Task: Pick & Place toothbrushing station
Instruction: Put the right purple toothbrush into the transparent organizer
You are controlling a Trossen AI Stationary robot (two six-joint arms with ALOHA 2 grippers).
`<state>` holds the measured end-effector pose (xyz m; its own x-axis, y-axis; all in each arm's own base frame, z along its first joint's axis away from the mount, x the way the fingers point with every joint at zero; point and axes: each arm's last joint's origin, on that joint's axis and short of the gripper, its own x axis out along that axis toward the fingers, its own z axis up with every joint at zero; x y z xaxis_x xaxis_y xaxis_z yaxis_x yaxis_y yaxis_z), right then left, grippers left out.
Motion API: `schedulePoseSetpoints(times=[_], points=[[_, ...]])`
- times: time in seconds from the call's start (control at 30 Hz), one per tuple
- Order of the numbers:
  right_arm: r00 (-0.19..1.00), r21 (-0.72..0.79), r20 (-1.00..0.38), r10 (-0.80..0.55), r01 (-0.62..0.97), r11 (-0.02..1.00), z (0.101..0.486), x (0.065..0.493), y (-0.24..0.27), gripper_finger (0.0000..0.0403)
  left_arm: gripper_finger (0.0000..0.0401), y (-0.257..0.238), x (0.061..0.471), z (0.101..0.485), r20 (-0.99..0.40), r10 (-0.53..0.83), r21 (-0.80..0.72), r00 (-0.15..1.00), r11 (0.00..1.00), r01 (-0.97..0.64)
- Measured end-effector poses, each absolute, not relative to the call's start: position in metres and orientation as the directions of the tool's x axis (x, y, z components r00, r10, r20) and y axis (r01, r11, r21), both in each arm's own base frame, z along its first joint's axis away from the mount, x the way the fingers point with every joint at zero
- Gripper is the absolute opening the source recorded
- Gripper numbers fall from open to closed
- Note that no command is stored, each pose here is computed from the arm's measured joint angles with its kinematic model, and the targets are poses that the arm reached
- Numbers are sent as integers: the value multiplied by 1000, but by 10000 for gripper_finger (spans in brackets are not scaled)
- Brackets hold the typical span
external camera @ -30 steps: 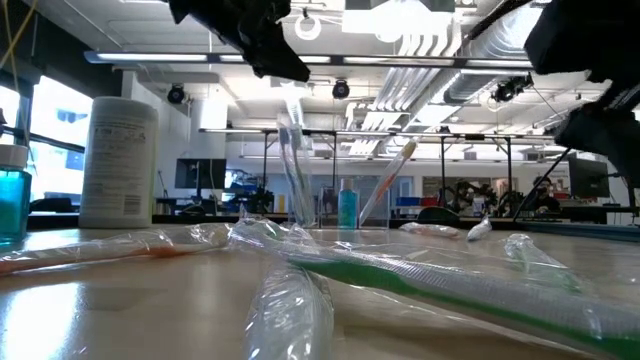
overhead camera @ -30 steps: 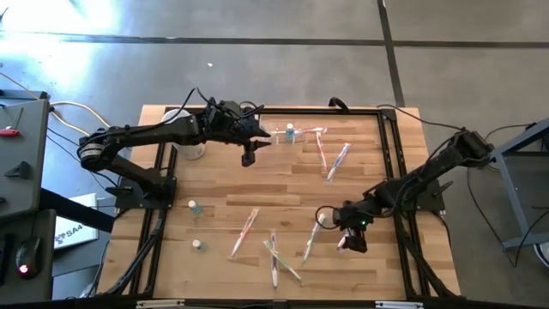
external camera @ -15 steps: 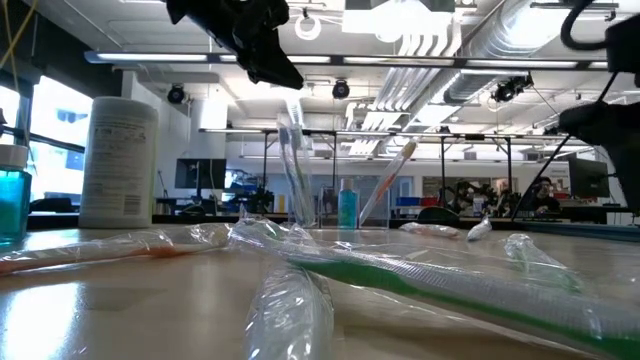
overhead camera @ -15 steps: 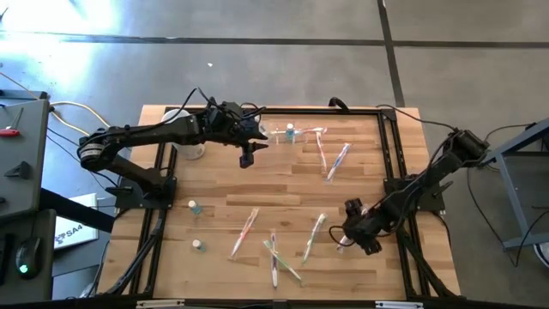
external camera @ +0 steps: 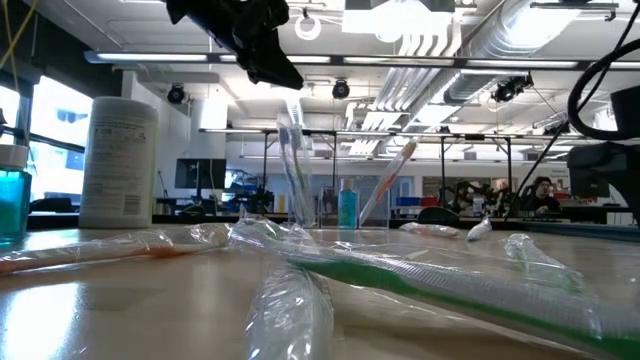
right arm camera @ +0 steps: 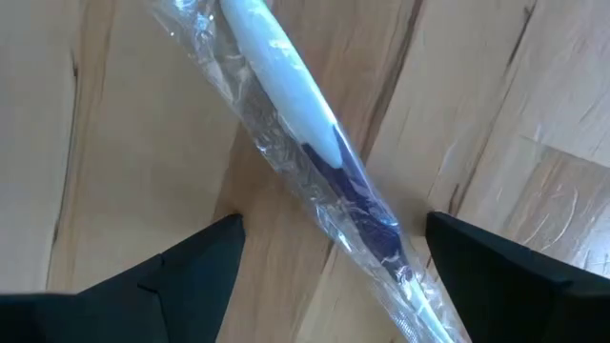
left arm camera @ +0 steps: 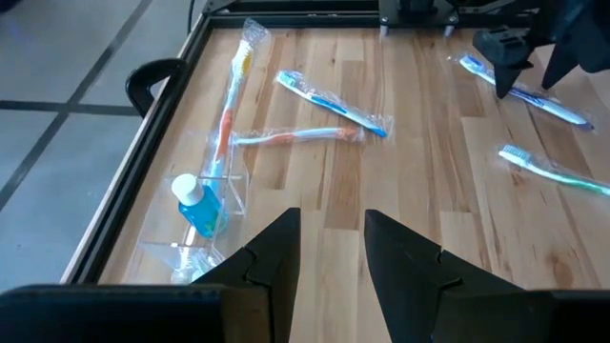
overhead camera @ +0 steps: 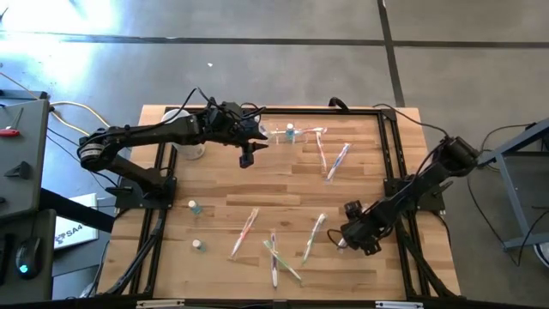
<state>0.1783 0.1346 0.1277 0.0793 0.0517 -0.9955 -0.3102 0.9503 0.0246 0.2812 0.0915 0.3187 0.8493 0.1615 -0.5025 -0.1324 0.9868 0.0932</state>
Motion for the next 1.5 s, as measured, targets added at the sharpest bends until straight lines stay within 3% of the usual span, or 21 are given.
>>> schedulePoseSetpoints(times=[0.43,0.93,1.33,1.5], points=[[70,-13,-997,7,-282,959,120,181,134,310,118,92,281,319,-504,162,92,849,987,-134],[96,-11,-995,19,-298,954,120,182,137,201,118,91,281,317,-516,158,90,842,987,-131],[142,-24,-990,-7,-117,993,120,184,137,29,118,90,279,314,-549,121,61,827,993,-105],[165,-67,-985,-52,-87,994,120,184,135,31,118,88,279,315,-538,67,8,840,997,-74]])
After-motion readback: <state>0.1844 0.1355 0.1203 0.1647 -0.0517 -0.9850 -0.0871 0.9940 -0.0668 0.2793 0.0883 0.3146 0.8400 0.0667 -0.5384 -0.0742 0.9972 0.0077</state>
